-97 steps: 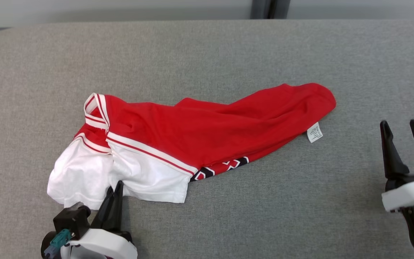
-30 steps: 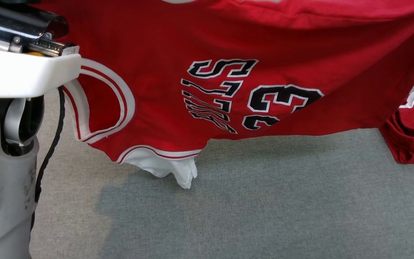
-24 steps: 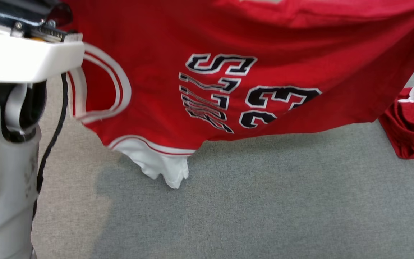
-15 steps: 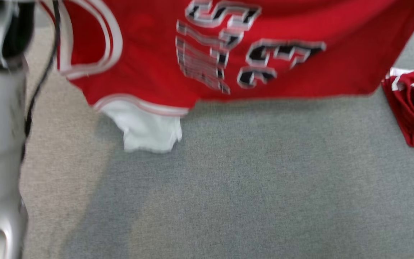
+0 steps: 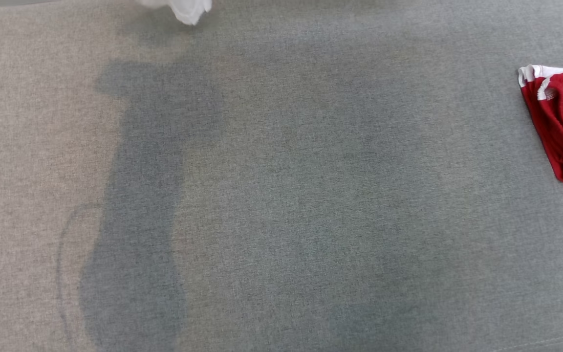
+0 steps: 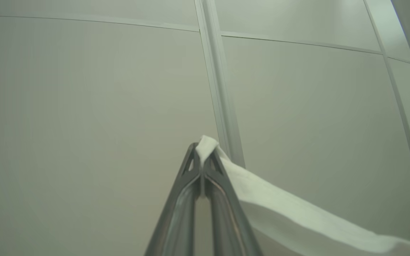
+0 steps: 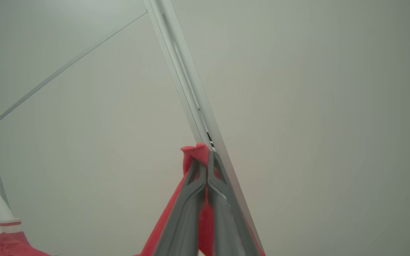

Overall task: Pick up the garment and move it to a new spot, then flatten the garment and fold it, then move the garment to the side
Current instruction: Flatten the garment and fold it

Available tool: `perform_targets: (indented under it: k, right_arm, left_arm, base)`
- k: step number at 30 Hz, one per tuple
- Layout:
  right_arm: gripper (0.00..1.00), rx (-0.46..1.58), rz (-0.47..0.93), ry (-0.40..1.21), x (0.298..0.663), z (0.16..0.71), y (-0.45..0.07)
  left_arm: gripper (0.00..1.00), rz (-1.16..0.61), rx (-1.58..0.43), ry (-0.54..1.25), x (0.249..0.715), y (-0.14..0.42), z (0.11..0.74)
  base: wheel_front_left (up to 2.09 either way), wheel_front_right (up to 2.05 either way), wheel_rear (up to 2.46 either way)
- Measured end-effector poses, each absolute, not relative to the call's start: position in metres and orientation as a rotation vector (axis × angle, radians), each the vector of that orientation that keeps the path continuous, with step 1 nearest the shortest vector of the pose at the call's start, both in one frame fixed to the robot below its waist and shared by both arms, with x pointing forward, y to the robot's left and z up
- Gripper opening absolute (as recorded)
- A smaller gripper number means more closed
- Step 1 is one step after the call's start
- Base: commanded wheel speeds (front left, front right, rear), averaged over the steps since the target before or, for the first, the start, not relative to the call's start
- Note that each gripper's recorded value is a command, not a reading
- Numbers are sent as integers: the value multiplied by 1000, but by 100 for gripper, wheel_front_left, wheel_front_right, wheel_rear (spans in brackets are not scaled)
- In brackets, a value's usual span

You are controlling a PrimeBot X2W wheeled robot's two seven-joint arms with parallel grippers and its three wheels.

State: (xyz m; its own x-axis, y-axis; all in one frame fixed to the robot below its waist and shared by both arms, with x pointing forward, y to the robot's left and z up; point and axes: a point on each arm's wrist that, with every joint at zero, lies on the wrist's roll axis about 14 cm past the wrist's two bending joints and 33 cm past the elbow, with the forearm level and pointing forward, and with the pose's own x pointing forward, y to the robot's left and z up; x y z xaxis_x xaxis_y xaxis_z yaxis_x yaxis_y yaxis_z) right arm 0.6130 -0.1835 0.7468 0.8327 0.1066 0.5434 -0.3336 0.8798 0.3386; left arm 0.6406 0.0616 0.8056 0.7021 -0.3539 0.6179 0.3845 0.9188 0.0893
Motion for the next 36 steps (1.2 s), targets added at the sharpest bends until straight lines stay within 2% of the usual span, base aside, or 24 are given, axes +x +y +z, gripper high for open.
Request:
perform_targets:
  k: [5, 9, 14, 18, 21, 26, 36]
  right_arm:
    - [0, 439, 234, -340, 635, 678, -159]
    - [0, 419, 222, -137, 640, 598, -144]
    - [0, 437, 203, 79, 625, 508, -132]
    - [0, 464, 186, 205, 601, 455, -128]
    - [0, 499, 171, 254, 584, 433, -129]
    - [0, 596, 118, 309, 549, 408, -139]
    - [0, 718, 89, 288, 476, 409, -150]
  left_arm:
    - [0, -370, -87, -460, 672, 68, 738]
    - [0, -326, -150, -214, 680, 77, 637]
    - [0, -232, -243, 80, 659, 99, 507]
    - [0, -156, -319, 229, 628, 114, 441]
    - [0, -111, -368, 268, 610, 125, 420]
    - [0, -43, -409, 230, 587, 157, 417]
    - [0, 12, -416, 164, 505, 183, 417]
  base:
    - [0, 0, 0]
    - [0, 0, 0]
    - [0, 0, 0]
    - [0, 0, 0]
    - [0, 0, 0]
    - [0, 0, 0]
    - [0, 0, 0]
